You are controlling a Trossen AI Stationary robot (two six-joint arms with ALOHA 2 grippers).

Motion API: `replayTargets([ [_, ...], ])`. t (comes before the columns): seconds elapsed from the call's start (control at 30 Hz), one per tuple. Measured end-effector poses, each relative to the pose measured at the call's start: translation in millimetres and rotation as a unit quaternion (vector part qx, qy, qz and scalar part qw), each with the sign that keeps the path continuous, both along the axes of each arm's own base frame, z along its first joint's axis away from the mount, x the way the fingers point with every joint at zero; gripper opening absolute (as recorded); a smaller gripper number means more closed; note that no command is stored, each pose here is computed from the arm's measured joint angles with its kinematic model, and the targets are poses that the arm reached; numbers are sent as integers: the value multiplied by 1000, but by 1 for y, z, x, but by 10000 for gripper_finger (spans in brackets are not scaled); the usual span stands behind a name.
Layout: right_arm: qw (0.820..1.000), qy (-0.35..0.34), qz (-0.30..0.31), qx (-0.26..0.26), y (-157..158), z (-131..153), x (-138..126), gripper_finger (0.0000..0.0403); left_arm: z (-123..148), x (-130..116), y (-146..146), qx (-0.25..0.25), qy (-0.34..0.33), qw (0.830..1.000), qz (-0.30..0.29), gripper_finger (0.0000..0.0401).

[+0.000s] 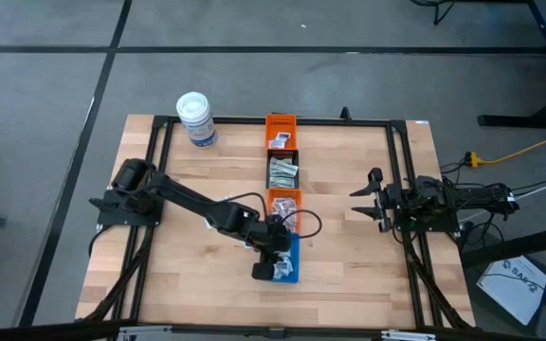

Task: Pick & Place First Aid Supplies
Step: Put the gray towelette pack into the blue bin

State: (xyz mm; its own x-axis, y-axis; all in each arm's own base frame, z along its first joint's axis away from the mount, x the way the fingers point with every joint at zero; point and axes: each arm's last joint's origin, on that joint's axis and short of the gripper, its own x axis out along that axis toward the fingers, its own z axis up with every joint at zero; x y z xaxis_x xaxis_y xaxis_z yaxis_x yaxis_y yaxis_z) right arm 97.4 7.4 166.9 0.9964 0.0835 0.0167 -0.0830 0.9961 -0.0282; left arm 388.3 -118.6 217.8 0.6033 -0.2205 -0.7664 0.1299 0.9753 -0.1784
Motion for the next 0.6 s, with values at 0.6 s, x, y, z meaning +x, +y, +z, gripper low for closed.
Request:
replayTargets([
  [0.6, 1000, 0, 0, 0, 0, 0, 0, 195, 41, -58, 23, 72, 67, 992, 78, 116],
])
